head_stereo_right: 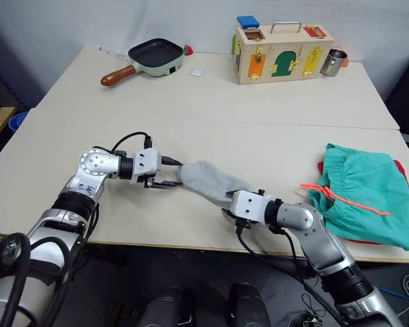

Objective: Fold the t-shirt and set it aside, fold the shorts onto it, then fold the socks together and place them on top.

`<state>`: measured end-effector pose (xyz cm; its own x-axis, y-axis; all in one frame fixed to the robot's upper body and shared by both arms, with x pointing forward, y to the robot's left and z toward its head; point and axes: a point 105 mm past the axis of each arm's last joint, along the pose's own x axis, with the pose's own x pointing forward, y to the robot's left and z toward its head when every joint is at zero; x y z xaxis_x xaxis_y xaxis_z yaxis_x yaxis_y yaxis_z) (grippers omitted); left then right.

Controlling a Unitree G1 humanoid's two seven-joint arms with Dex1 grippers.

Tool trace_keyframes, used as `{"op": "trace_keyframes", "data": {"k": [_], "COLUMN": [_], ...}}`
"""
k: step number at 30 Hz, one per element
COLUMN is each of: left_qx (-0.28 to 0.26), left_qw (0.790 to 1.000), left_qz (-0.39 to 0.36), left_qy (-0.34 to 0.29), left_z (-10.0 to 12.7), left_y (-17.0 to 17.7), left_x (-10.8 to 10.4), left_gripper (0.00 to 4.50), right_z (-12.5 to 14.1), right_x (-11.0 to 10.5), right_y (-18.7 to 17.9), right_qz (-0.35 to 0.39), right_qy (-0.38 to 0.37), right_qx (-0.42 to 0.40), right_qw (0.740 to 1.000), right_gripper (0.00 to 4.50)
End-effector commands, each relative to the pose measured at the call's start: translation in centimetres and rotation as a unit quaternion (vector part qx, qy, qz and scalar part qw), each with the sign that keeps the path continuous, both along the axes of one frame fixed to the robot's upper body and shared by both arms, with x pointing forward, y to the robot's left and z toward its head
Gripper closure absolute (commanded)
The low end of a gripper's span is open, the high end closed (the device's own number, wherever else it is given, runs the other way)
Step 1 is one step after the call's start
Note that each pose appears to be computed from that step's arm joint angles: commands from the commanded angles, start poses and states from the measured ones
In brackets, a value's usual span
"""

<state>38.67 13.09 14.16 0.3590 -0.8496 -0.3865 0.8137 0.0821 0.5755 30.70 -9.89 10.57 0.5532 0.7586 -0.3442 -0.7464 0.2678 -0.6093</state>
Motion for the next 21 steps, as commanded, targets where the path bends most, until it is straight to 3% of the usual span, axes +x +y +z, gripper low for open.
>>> {"op": "trace_keyframes", "data": {"k": [1,3,11,21], "left_qx": [0.007,0.017,0.02,0.098], "left_qw": [0.999,0.999,0.995,0.988], "left_qz": [-0.001,-0.01,-0.033,-0.055], "left_qy": [-0.042,-0.05,-0.095,-0.103], "left_z": [1.0,1.0,2.2,1.0], "left_y": [0.6,0.6,-0.6,-0.5], "left_x": [0.1,0.0,0.3,0.3], "left_gripper": [1.55,1.55,1.55,1.55], "right_z": [0.1,-0.1,-0.4,-0.8], "right_x": [0.4,0.5,0.9,0.9], "right_y": [-0.2,-0.2,-0.4,-0.6], "right_qz": [-0.006,-0.006,-0.001,0.002], "right_qy": [-0.015,-0.011,-0.011,-0.002], "right_qx": [-0.004,-0.006,-0.012,-0.013], "right_qw": [1.0,1.0,1.0,1.0], "right_gripper": [3.79,4.46,4.46,4.46]}}
